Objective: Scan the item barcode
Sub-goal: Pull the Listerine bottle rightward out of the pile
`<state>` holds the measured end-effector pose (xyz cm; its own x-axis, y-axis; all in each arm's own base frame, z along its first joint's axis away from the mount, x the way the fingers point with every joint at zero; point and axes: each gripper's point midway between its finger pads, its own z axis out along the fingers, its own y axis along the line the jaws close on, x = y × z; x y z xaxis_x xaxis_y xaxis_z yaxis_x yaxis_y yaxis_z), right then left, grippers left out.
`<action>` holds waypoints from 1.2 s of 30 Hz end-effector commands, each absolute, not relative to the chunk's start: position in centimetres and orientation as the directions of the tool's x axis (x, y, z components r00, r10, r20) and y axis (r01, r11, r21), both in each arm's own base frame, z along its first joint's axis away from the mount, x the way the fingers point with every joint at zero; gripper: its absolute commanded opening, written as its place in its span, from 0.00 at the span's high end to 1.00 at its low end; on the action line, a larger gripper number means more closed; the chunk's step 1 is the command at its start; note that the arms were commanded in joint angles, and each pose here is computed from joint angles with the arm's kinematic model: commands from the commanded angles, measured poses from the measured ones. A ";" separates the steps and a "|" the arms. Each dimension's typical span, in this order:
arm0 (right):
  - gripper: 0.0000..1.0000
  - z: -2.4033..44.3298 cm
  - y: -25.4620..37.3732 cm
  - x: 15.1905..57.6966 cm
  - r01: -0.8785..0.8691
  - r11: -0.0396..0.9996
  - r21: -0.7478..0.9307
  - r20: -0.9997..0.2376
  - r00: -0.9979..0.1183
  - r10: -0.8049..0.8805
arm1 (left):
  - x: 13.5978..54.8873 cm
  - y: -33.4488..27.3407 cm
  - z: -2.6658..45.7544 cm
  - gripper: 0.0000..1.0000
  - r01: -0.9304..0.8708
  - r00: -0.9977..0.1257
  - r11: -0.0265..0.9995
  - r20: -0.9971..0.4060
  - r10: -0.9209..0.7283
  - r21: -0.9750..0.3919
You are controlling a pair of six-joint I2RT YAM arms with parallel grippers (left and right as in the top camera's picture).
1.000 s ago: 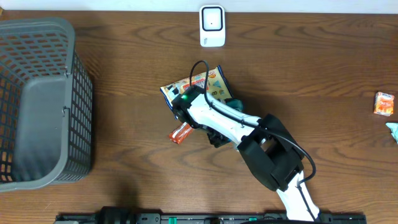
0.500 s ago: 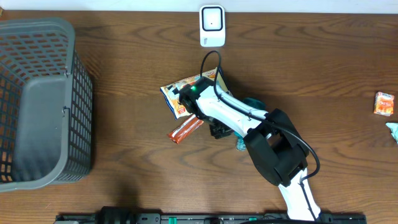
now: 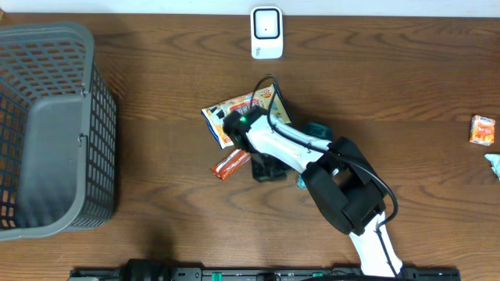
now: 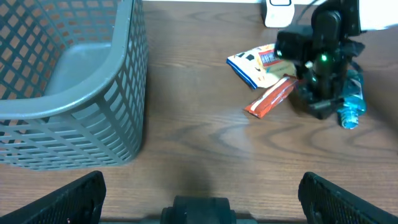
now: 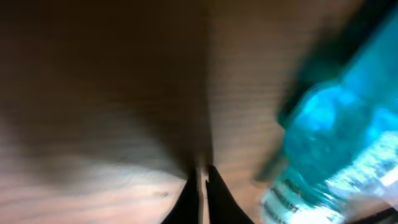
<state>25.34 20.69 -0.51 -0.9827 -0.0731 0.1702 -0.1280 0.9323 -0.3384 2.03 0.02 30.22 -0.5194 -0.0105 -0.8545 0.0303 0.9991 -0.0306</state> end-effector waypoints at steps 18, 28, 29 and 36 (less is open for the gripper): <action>0.99 -1.3 6.5 26.9 0.150 0.836 -0.528 0.198 -0.936 0.292 | 1.1 0.0 28.6 0.01 0.026 -0.587 0.999 -0.809 -0.011 -0.032; 0.99 2.9 4.9 29.0 0.251 0.827 -0.503 0.078 -0.940 0.332 | 1.1 0.0 28.6 0.01 0.026 -0.587 0.999 -0.809 -0.011 -0.032; 0.99 3.5 5.0 29.2 0.275 0.827 -0.491 0.050 -0.938 0.342 | 1.1 0.0 28.6 0.01 0.026 -0.587 0.999 -0.809 -0.011 -0.032; 0.99 7.9 5.9 32.7 0.434 0.843 -0.319 -0.191 -0.900 0.391 | 1.1 0.0 28.6 0.01 0.026 -0.587 0.999 -0.809 -0.011 -0.032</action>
<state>31.16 5.96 5.55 -0.9292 0.3619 -0.0749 0.3628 0.8550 -0.3704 2.03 0.02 30.22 -0.5194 -0.0103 -0.8545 0.0306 0.9991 -0.0306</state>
